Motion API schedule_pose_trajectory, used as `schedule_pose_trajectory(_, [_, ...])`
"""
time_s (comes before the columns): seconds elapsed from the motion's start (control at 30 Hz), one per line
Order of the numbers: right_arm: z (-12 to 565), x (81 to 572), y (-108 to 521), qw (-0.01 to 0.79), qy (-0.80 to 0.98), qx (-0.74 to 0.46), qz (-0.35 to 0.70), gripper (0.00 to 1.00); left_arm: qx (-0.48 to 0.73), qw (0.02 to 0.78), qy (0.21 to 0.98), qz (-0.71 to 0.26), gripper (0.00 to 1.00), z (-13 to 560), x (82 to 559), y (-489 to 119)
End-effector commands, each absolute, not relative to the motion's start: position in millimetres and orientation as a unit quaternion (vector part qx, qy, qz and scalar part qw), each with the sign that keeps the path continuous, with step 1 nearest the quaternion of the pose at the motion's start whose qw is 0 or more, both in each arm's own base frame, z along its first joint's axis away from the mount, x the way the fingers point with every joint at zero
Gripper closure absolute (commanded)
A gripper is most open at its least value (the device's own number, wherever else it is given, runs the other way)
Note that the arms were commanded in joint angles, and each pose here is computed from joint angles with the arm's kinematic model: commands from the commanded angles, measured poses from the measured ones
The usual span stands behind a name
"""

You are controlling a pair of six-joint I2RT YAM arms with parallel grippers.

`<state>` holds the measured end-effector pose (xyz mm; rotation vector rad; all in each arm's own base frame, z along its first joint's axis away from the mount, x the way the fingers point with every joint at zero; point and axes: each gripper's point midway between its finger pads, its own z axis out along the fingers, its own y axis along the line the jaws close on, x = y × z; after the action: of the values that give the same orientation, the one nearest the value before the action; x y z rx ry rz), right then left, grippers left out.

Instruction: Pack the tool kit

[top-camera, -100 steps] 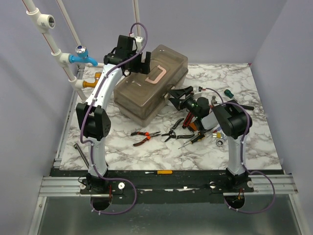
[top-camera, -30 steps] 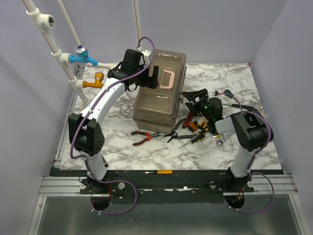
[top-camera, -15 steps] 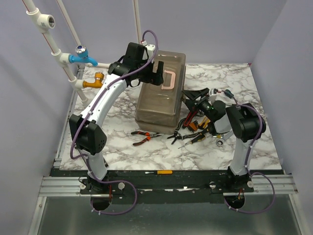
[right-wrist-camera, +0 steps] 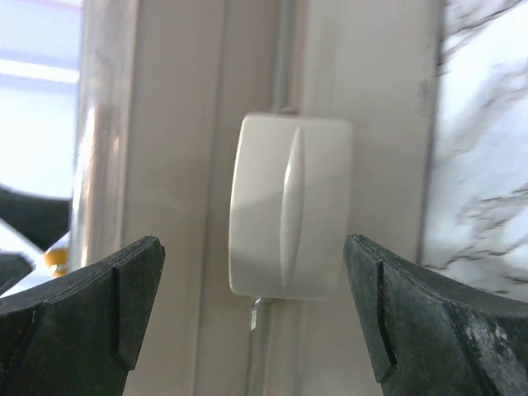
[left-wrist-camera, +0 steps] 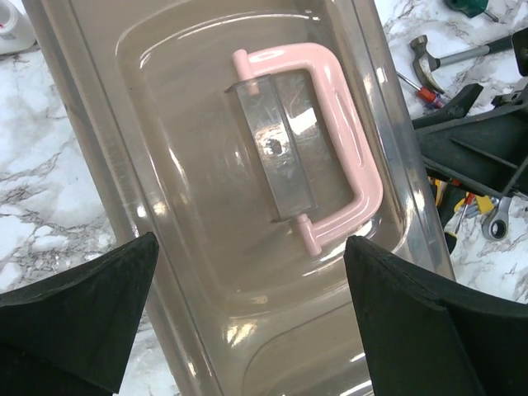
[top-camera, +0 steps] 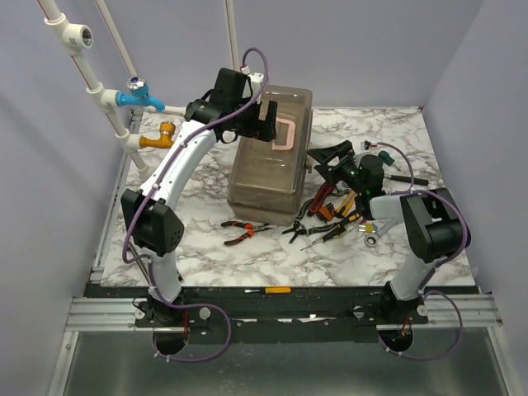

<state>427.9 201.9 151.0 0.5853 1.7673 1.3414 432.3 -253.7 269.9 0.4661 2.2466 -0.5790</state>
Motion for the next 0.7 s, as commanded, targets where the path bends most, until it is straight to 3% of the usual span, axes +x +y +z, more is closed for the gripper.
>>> schedule_pose_trajectory(0.0, [132, 442, 184, 0.419, 0.728, 0.279, 0.465, 0.0, 0.188, 0.393, 0.876, -0.207, 0.02, 284, 430, -253])
schedule_pose_trajectory(0.3, [113, 450, 169, 0.424, 0.777, 0.27, 0.38, 0.04, 0.199, 0.404, 0.876, -0.172, 0.02, 290, 424, -257])
schedule_pose_trajectory(0.53, [139, 447, 176, 0.454, 0.771, 0.211, 0.394, 0.04, 0.201, 0.405, 0.875, -0.171, 0.02, 292, 423, -259])
schedule_pose_trajectory(0.67, [140, 444, 191, 0.431, 0.766, 0.199, 0.434, 0.04, 0.204, 0.402, 0.874, -0.181, 0.02, 290, 422, -264])
